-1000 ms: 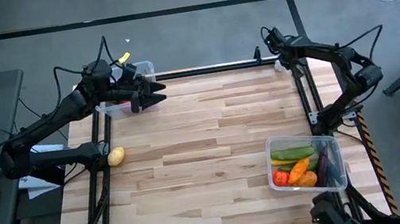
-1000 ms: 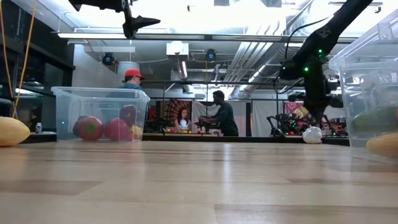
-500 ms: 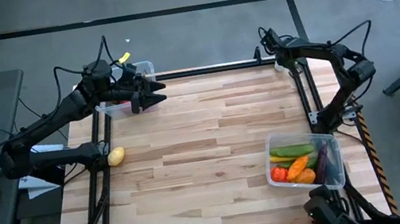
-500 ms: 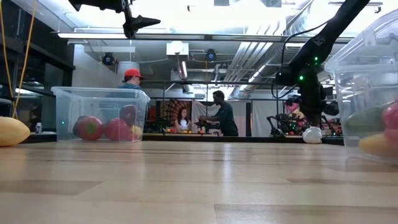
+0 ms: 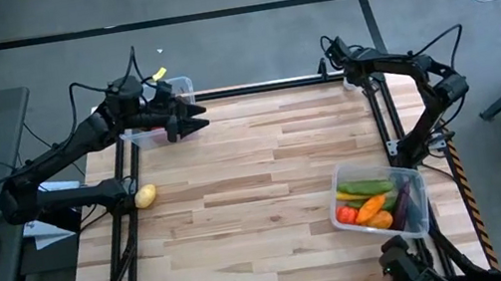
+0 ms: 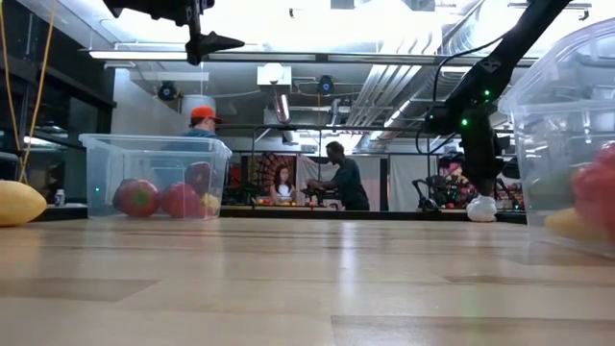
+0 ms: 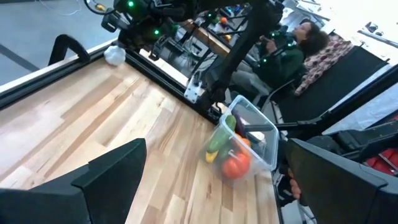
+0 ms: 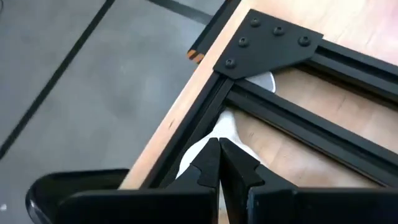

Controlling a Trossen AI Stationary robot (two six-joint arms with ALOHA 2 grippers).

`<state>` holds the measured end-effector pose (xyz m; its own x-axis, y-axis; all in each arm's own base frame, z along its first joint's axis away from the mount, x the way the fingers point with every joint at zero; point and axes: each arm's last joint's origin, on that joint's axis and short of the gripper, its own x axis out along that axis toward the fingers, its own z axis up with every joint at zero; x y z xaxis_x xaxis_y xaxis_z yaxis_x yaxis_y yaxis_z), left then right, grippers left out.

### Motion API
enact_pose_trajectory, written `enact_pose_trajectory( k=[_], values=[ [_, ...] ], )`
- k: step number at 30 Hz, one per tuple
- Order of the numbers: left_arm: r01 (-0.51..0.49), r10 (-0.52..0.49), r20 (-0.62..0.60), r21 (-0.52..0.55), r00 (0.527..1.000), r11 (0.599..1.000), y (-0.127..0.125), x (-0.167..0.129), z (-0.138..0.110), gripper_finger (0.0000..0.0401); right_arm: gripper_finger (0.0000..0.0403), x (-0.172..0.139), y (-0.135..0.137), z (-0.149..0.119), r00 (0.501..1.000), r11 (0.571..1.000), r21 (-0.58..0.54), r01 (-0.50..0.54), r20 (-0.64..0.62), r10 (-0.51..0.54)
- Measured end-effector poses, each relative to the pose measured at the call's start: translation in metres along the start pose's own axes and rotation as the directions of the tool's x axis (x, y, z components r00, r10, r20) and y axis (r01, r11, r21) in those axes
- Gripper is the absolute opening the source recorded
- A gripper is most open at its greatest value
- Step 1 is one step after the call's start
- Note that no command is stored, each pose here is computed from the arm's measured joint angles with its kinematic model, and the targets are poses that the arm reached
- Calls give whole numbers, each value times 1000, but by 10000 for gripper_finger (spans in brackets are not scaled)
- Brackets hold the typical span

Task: Sort produce into baskets
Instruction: Put the white garlic into the bottom transparent bin

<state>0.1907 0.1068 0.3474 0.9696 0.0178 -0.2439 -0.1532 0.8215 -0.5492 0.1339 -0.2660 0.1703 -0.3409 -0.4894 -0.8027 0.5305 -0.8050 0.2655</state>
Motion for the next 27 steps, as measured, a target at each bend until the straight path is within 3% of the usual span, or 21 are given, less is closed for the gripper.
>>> enact_pose_trajectory(
  k=[7, 13, 19, 27],
  values=[
    [-4, 3, -8, -7, 1000, 1000, 0, 0, -1, 374, 0, -6, -1, -7, 996, 978, -211, -2, -84, -16],
    [-3, 3, -8, -47, 1000, 999, 0, 0, -1, 374, 0, -18, 0, -27, 983, 933, -350, -86, -184, 22],
    [2, -4, -12, -133, 1000, 991, -1, 1, -2, 374, 0, -42, -2, -56, 941, 847, -481, -227, -331, 64],
    [35, -40, -32, -130, 999, 991, -9, 5, -5, 374, 0, -87, -17, -92, 871, 717, -569, -403, -480, 108]
  ],
)
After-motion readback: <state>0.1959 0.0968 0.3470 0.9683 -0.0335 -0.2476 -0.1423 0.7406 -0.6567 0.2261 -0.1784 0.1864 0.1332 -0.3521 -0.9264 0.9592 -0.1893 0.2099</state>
